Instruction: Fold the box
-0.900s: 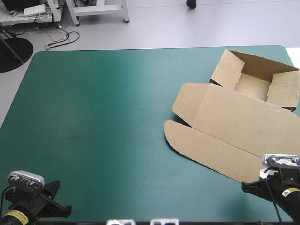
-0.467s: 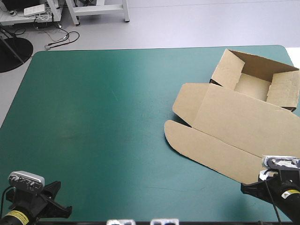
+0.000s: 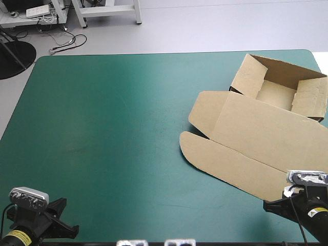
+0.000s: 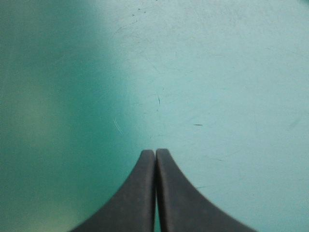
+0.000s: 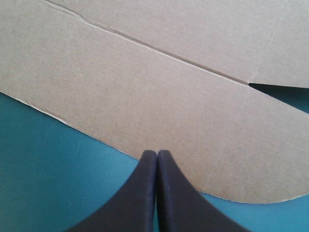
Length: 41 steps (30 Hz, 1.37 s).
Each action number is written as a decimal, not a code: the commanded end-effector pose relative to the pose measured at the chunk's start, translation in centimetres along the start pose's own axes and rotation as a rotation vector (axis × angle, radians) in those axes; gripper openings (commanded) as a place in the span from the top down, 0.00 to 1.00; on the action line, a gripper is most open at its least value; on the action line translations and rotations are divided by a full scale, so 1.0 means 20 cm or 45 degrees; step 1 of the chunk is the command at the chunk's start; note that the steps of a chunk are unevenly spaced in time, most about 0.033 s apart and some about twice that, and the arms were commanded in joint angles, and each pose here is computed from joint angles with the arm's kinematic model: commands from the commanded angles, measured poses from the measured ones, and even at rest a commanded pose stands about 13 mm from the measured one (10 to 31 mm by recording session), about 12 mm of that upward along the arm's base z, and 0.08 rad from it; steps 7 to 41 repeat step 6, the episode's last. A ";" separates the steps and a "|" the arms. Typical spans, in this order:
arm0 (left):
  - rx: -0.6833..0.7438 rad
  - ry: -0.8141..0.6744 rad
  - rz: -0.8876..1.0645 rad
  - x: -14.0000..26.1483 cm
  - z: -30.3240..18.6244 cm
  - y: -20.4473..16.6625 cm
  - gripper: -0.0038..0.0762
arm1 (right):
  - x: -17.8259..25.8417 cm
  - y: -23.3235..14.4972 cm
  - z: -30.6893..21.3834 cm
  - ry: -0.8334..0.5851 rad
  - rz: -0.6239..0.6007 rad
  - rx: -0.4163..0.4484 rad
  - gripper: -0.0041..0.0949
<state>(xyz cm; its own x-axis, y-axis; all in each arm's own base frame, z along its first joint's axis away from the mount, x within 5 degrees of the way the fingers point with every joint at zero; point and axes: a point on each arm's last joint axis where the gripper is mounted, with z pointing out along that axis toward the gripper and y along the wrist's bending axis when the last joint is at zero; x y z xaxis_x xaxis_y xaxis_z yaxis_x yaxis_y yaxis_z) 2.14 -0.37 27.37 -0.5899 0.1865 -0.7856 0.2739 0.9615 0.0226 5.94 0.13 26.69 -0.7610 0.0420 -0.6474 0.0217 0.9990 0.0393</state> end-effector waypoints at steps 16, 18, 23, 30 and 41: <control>0.007 -0.087 0.001 -0.05 -0.02 0.00 0.96 | -0.05 0.00 -0.03 -0.081 0.003 0.000 0.98; 0.007 -0.087 0.001 -0.05 -0.02 0.00 0.96 | -0.05 0.00 -0.03 -0.081 0.003 0.000 0.98; 0.007 -0.087 0.001 -0.05 -0.02 0.00 0.96 | -0.05 0.00 -0.03 -0.081 0.003 0.000 0.98; 0.007 -0.087 0.001 -0.05 -0.02 0.00 0.96 | -0.05 0.00 -0.03 -0.081 0.003 0.000 0.98; 0.007 -0.087 0.001 -0.05 -0.02 0.00 0.96 | -0.05 0.00 -0.03 -0.081 0.003 0.000 0.98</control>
